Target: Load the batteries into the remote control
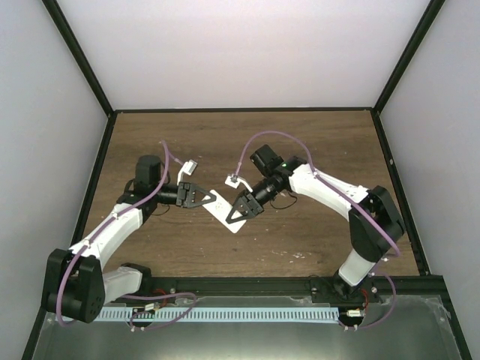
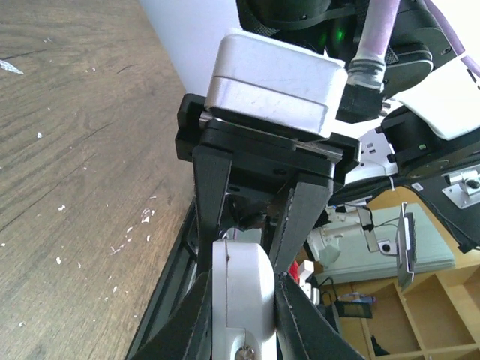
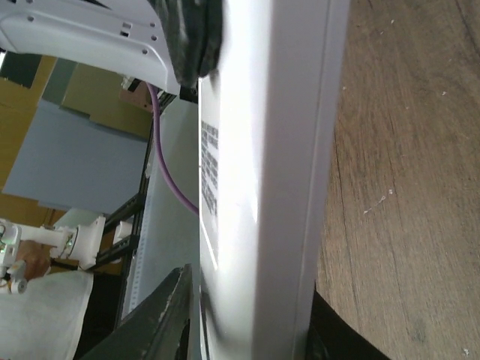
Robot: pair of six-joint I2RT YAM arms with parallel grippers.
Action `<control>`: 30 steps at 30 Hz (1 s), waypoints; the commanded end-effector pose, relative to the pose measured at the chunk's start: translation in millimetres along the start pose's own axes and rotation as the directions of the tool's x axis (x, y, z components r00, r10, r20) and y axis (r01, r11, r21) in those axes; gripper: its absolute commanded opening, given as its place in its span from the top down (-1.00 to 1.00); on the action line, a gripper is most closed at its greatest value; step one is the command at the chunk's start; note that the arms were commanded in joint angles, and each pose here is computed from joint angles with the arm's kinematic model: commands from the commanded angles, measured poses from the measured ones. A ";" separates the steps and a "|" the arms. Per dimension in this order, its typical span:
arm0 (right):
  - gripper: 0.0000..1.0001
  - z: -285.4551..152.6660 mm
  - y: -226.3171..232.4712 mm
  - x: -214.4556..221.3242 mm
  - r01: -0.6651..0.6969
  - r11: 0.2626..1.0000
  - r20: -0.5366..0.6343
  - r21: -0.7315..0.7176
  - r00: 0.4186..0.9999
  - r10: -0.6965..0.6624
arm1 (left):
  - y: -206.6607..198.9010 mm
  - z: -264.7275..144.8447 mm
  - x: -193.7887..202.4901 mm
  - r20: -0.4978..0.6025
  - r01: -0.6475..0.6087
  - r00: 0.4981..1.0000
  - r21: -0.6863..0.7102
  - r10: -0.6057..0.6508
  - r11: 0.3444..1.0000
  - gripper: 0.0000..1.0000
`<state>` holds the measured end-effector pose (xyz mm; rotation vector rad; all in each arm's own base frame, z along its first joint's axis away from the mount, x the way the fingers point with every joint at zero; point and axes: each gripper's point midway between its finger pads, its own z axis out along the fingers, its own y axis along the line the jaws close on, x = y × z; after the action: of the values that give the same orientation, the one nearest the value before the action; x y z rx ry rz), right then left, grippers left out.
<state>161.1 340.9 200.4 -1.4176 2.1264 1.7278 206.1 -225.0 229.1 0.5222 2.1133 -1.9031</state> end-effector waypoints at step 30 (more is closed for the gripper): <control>0.99 -17.6 -65.6 -3.1 -0.059 0.936 -0.001 0.348 0.998 0.063 | 39.2 -40.3 -20.7 0.172 -0.042 0.979 -0.346 0.108 0.937 -0.10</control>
<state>176.3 344.4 184.2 -1.4040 2.2163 1.6045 219.7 -211.5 220.6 0.4926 2.1375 -1.6662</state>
